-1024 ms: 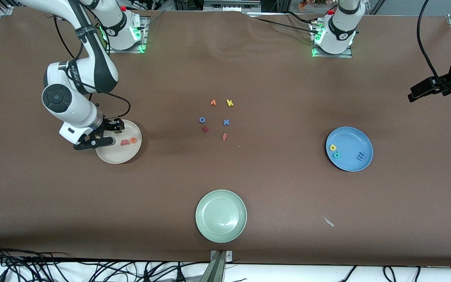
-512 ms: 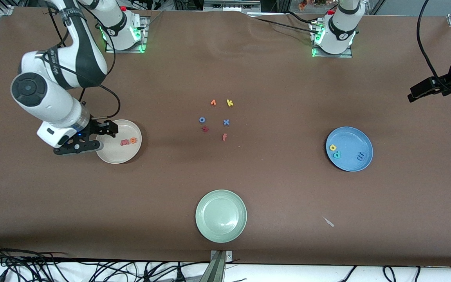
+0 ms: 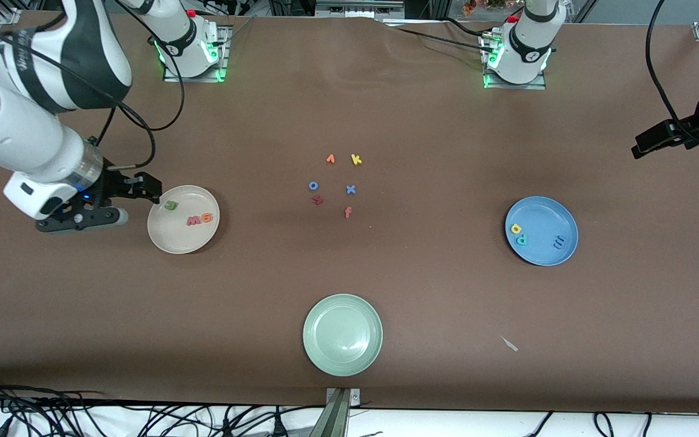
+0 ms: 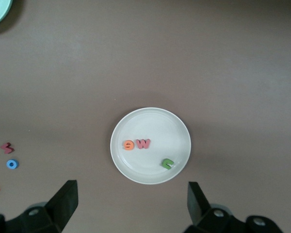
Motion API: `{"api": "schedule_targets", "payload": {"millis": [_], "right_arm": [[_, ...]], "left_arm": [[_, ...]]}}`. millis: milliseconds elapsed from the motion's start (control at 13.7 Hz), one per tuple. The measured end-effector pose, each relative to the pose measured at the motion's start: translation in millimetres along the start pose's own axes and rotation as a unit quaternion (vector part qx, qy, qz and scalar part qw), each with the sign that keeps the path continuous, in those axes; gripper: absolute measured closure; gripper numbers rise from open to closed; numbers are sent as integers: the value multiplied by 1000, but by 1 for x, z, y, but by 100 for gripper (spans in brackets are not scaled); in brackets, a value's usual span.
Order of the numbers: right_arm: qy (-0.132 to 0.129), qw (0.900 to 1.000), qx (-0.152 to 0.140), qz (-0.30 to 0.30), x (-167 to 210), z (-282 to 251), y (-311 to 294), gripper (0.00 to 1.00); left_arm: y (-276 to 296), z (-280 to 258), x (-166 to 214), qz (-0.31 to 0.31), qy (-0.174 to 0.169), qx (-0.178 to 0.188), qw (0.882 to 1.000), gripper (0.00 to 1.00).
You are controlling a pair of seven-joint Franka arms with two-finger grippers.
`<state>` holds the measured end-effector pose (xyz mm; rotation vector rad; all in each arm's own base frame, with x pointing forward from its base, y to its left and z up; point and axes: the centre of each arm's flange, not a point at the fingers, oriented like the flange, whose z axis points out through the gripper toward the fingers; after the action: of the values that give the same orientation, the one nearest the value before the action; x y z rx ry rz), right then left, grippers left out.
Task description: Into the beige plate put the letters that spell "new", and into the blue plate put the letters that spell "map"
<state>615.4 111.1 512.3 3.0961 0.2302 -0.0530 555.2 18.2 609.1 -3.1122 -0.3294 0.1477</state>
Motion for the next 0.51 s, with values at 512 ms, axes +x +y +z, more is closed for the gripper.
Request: {"api": "schedule_targets", "payload": {"millis": [512], "right_arm": [[-1,1000,-2,7,-12,-40,25,0]], "left_arm": [[0,0,0,0,0,0,1000,0]]}}
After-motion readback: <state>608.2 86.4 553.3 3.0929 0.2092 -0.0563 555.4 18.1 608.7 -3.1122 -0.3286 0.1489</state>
